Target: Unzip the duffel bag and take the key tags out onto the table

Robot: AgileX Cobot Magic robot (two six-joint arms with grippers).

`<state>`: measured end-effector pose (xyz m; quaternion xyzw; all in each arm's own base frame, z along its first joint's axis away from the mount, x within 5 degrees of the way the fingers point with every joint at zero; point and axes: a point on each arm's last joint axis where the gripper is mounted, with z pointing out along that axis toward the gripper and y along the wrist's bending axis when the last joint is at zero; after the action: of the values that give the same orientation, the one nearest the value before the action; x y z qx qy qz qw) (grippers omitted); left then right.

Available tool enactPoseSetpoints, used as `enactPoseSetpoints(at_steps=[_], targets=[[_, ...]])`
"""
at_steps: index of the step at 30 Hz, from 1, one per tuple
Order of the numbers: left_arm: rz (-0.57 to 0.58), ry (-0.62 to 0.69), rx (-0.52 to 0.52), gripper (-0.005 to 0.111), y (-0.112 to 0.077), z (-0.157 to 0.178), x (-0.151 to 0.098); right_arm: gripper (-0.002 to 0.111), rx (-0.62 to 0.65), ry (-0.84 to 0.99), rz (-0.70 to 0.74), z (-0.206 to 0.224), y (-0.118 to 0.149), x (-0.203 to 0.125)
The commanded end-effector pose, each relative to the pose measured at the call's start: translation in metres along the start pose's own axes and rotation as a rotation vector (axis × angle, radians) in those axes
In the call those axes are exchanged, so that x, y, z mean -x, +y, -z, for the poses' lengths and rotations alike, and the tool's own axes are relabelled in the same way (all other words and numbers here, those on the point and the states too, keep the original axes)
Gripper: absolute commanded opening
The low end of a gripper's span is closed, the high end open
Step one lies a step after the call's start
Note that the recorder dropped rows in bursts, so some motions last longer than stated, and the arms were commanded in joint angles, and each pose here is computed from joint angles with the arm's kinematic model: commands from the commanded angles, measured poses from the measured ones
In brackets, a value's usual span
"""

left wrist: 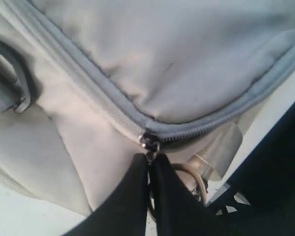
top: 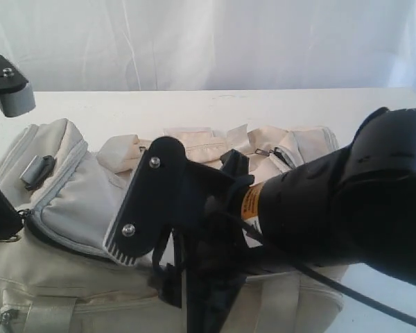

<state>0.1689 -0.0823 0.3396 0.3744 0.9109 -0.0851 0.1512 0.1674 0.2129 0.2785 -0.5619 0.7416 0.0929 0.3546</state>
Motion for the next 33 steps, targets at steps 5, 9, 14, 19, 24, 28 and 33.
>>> enactPoseSetpoints(at_steps=[5, 9, 14, 19, 24, 28, 33], targets=[[-0.005, -0.069, -0.043, 0.0, -0.013, 0.019, -0.009, 0.056, -0.04, -0.295, 0.077, 0.006, 0.017, 0.033], [-0.006, -0.089, -0.037, 0.0, -0.016, 0.024, -0.014, 0.056, -0.029, -0.321, 0.091, -0.009, 0.024, 0.038], [-0.003, -0.093, -0.047, 0.0, -0.019, 0.023, -0.019, 0.055, -0.021, -0.337, 0.101, -0.024, 0.03, 0.041], [0.003, -0.087, -0.058, 0.0, -0.019, 0.018, -0.02, 0.043, -0.018, -0.357, 0.108, -0.029, 0.034, 0.043], [0.004, -0.099, -0.054, 0.0, -0.019, 0.018, -0.019, 0.023, -0.007, -0.329, 0.11, -0.037, 0.036, 0.04], [0.004, -0.099, -0.054, 0.0, -0.019, 0.018, -0.019, 0.02, 0.01, -0.283, 0.106, -0.05, 0.039, 0.036], [-0.002, -0.104, -0.01, 0.0, -0.014, 0.017, -0.017, 0.001, 0.024, -0.247, 0.097, -0.055, 0.04, 0.032]])
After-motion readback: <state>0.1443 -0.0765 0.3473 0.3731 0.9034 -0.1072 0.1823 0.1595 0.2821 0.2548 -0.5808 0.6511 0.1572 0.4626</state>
